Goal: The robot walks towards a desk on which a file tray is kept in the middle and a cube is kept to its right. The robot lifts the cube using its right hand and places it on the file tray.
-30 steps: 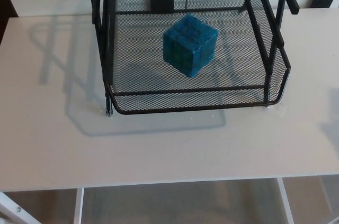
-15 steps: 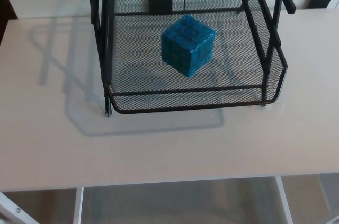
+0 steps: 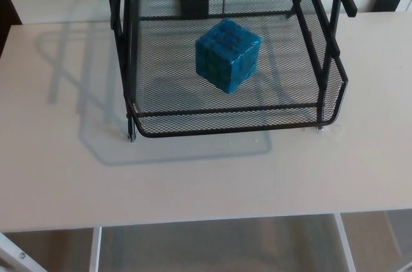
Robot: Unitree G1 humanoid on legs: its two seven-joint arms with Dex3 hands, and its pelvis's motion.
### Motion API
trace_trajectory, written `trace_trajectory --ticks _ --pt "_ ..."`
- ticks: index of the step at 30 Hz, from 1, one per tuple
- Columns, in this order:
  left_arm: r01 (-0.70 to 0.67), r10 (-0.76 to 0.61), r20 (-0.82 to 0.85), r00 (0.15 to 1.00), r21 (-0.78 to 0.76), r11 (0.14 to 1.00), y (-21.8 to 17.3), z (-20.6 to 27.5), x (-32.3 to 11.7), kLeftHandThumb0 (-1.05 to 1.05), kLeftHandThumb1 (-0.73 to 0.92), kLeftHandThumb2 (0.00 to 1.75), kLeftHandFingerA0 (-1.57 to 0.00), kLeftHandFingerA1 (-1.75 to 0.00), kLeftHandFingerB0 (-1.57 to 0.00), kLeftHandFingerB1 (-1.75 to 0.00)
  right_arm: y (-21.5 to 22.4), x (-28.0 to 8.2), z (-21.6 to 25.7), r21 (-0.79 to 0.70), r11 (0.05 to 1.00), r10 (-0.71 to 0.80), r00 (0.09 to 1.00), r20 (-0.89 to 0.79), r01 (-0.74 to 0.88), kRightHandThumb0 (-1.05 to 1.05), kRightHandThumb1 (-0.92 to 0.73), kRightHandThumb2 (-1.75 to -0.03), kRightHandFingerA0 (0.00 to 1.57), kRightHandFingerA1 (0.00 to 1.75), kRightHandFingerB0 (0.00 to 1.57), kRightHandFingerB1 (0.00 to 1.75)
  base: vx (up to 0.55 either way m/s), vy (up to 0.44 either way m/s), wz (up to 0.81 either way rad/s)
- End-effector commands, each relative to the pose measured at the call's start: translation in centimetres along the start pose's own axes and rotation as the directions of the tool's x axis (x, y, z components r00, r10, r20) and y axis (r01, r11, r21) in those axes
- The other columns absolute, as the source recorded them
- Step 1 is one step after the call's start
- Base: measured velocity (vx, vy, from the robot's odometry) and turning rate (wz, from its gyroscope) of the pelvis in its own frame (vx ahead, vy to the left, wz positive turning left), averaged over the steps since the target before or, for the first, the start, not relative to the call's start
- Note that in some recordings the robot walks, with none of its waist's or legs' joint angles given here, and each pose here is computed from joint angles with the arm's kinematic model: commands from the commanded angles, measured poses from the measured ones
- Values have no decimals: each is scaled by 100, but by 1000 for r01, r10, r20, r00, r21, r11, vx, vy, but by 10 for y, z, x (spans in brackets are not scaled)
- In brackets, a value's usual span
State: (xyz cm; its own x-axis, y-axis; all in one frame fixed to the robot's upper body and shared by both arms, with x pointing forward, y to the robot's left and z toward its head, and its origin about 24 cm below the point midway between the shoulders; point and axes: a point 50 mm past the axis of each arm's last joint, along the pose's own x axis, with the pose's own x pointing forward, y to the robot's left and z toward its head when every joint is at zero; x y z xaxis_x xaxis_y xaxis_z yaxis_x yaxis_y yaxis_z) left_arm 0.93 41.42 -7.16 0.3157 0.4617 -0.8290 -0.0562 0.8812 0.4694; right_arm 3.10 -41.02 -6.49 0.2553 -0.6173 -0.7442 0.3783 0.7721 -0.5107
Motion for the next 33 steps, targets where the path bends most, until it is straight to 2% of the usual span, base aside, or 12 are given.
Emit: trace_trajectory --ticks 1,14,15,17,18,19,20,23,24,29,30,33 --pt "-38 38 6 999 -35 999 9 1 -2 -105 92 80 -49 -98 -31 -83 -6 2 -4 -378 925 20 999 -27 -29 -95 -62 -106 1 33 10 17 0 0 0" --pt "-33 32 -10 999 -99 994 11 -1 -2 -105 92 76 -50 -93 -26 -79 -6 2 -3 -446 895 -15 1000 -24 2 -98 -82 -65 3 53 3 34 0 0 0" --pt "-31 31 -8 999 -134 991 10 -1 -2 -99 67 125 -56 -90 -23 -72 -6 3 -3 -446 895 -15 1000 -24 2 -98 -82 -65 3 53 3 34 0 0 0" --pt "-29 28 -8 1000 -235 971 11 0 -1 -105 88 82 -37 -87 -25 -77 -2 1 -7 -425 893 161 987 -2 -147 -90 -83 -66 18 49 30 33 0 0 0" --pt "-28 29 1 1000 -242 970 11 0 -1 -99 70 131 -50 -90 -16 -70 0 3 -7 -289 942 173 985 -13 -170 -85 -55 -97 10 56 19 49 0 0 0" --pt "-28 30 7 1000 -260 965 11 1 -1 -105 92 80 -37 -100 -18 -84 1 4 -8 -220 959 179 984 -13 -177 -86 -55 -97 3 51 16 48 0 0 0" --pt "-26 32 15 999 -309 951 12 1 -1 -105 75 134 -45 -90 -11 -68 2 5 -9 -213 962 174 985 -4 -171 -84 -71 -62 23 55 21 40 0 0 0" --pt "-29 39 20 999 -369 929 14 2 -1 -97 70 130 -41 -86 -9 -66 2 6 -8 -216 961 178 984 5 -173 -84 -71 -62 23 55 21 40 0 0 0" --pt "-29 46 28 999 -434 900 15 2 -1 -102 89 79 -31 -89 -17 -74 2 6 -9 -216 961 179 984 4 -174 -84 -71 -62 23 55 21 40 0 0 0" --pt "35 194 146 970 -875 483 17 37 8 -99 74 127 0 -71 0 -54 7 -2 46 279 951 -252 862 441 135 -53 -58 -58 56 72 50 53 0 0 0" --pt "23 223 139 965 -891 454 19 46 10 -97 92 79 0 -92 0 -28 7 -3 52 290 948 -260 848 462 132 -67 -64 -60 39 71 40 51 0 0 0" --pt "4 433 177 884 -928 372 38 114 7 -87 92 98 0 -76 0 -36 8 -30 125 423 889 -434 618 656 176 -65 -72 -58 12 111 11 58 0 0 0"
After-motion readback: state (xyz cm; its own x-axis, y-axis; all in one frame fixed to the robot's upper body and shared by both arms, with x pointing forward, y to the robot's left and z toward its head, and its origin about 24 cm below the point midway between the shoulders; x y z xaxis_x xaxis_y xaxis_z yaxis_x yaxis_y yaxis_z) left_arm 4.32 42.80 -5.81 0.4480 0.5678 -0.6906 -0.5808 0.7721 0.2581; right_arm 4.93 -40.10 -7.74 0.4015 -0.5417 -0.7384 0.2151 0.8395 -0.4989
